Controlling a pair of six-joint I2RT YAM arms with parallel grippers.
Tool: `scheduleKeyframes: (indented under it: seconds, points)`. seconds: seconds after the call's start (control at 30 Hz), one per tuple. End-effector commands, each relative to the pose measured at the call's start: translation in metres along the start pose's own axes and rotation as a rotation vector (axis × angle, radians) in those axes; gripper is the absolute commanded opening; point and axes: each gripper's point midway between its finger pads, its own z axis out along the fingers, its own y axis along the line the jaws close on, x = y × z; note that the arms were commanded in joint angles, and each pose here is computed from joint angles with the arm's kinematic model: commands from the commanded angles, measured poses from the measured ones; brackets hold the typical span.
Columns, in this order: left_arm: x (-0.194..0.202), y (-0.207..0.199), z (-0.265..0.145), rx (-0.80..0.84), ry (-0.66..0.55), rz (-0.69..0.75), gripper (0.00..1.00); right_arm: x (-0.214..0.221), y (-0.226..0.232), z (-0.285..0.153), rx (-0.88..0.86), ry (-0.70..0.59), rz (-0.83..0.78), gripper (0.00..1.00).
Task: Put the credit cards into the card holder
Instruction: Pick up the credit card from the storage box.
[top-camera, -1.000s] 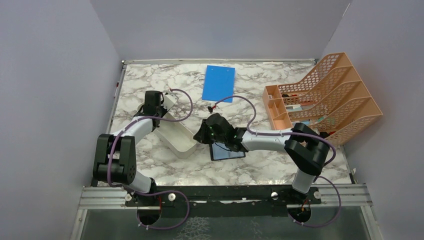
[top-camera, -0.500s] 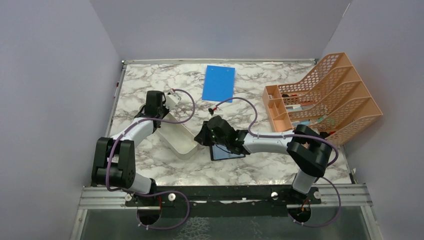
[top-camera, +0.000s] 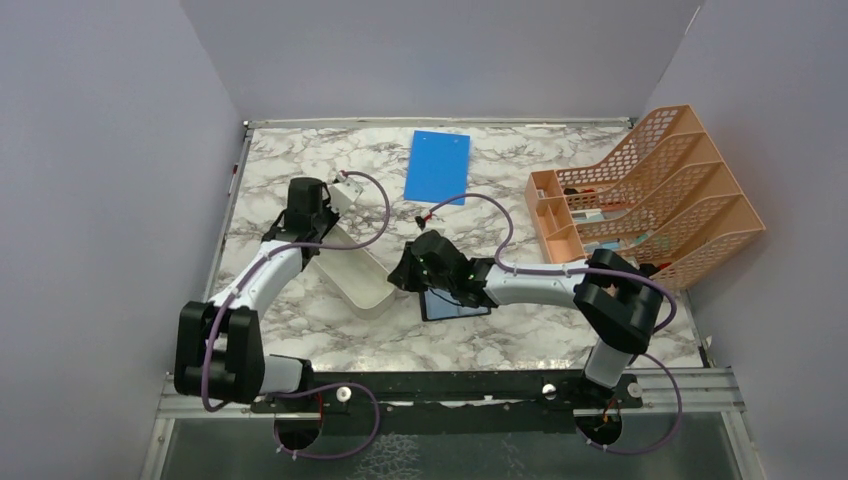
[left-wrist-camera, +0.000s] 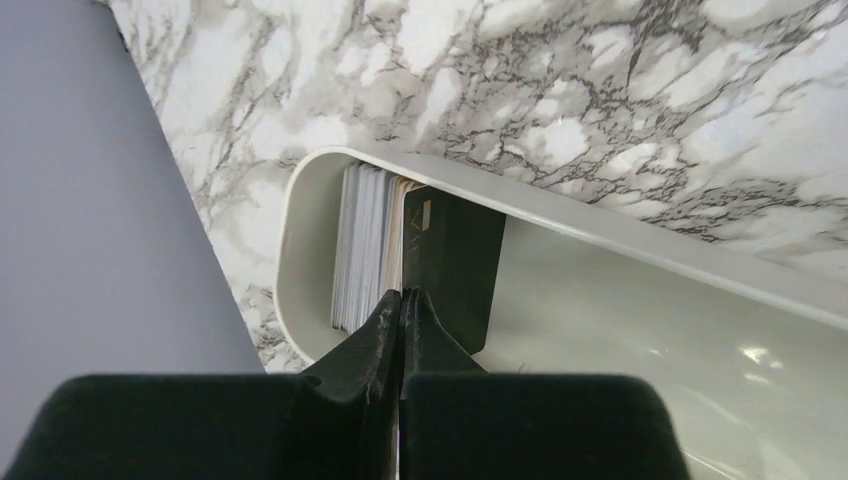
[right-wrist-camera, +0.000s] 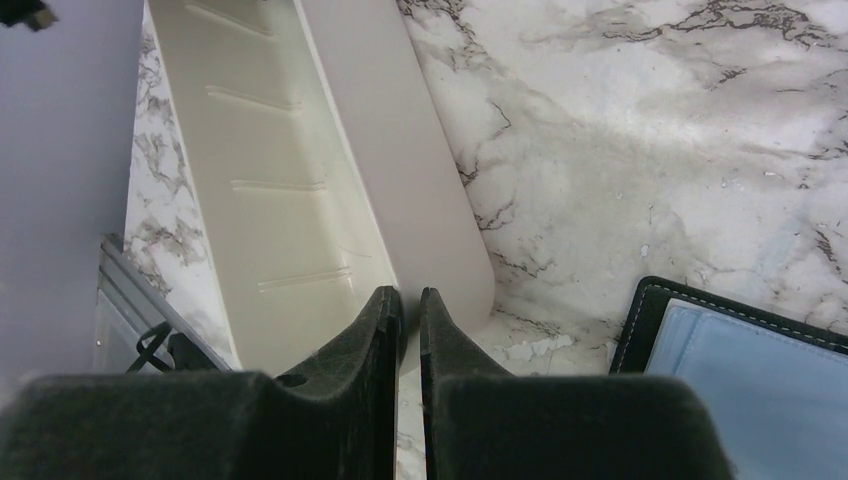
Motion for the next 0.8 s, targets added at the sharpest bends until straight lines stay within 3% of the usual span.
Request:
scheduleKeyframes:
  seconds: [0.0, 0.2, 0.43, 0.6, 0.77]
  points:
    - [-0.058, 0.025, -0.04, -0.034, -0.234, -0.16, 0.0, 0.028, -0.013, 0.002, 0.085, 0.098, 0.039, 0.09]
    - [-0.1, 0.037, -0.087, -0.038, -0.466, -0.342, 0.0, 0.017, 0.006, -0.003, 0.044, 0.084, 0.109, 0.12]
    - [-0.141, 0.046, -0.149, 0.04, -0.703, -0.688, 0.0, -0.006, 0.025, -0.029, -0.011, 0.049, -0.005, 0.3]
    - [-0.163, 0.024, -0.178, 0.273, -0.771, -0.919, 0.0, -0.015, 0.019, -0.06, -0.004, 0.043, -0.145, 0.46]
    - [-0.168, -0.014, -0.181, 0.521, -0.709, -1.068, 0.0, -0.011, -0.016, -0.091, 0.093, 0.051, -0.25, 0.49]
